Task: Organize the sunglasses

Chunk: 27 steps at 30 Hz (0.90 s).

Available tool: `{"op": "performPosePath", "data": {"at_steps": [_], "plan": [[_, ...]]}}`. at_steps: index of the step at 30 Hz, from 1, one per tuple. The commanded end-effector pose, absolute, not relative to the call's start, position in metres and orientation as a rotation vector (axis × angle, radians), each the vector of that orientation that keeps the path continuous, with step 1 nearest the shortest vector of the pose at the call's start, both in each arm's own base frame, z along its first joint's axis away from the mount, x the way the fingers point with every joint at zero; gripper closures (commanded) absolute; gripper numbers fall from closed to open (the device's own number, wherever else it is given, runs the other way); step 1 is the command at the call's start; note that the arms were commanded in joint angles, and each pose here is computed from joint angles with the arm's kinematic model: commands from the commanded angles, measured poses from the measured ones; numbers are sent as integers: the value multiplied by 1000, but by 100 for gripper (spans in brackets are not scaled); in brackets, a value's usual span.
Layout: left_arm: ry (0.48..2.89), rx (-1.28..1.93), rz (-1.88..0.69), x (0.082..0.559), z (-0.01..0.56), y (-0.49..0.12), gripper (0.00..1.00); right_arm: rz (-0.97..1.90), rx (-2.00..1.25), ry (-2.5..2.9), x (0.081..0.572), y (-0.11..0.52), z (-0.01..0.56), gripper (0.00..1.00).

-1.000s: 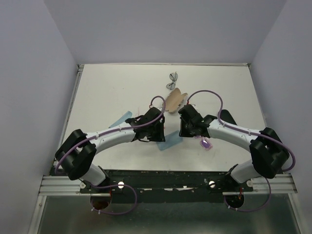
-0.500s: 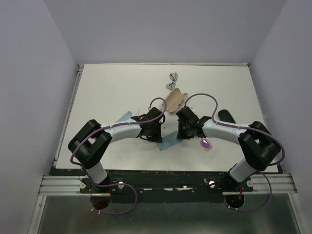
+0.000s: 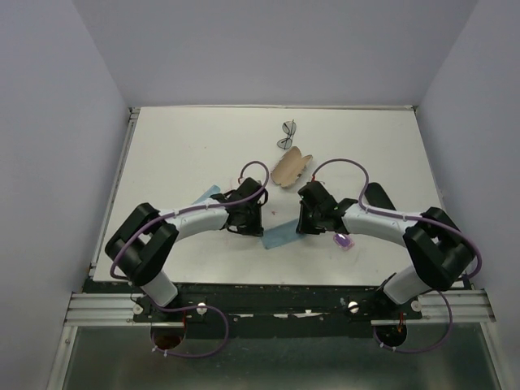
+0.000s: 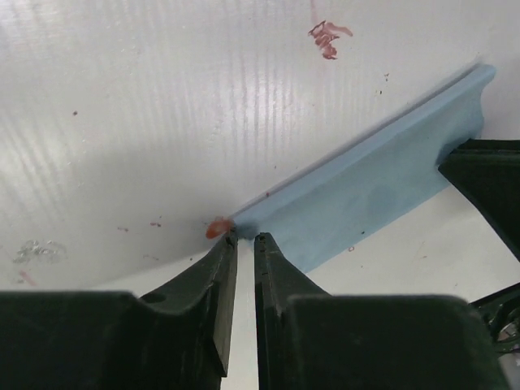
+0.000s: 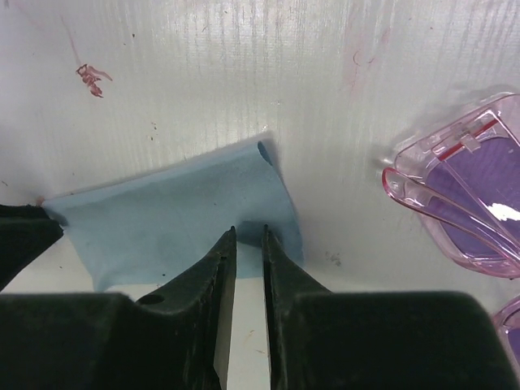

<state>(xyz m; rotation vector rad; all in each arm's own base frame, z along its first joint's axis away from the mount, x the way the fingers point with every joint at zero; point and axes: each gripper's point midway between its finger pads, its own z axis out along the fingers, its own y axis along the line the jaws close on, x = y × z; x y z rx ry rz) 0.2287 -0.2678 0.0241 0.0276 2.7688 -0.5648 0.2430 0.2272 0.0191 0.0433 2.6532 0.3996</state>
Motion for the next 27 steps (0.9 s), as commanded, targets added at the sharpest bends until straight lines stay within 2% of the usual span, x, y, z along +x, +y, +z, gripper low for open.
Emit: {"op": "performPosePath", "data": {"at_steps": [1,3,6,9,10,13,16,21,27], "plan": [[2725,80,-612,223,43,-262,68,372,51,2646,241,218,25,71],[2688,84,-637,223,58,-261,59,385,59,2607,248,221,38,67],[2611,63,-643,222,82,-251,43,389,93,2531,261,221,62,52],[2525,-5,-588,223,104,-230,19,376,187,2423,281,216,90,33],[2503,-57,-543,223,108,-218,1,371,229,2384,288,213,99,25],[2419,-272,-378,222,123,-174,1,341,372,2265,314,201,125,1],[2326,-376,-312,216,136,-142,1,338,437,2177,340,198,142,0],[2235,-393,-369,210,141,-130,1,375,483,2225,386,202,130,0],[2201,-374,-394,209,142,-128,1,346,520,2298,433,206,88,14]]}}
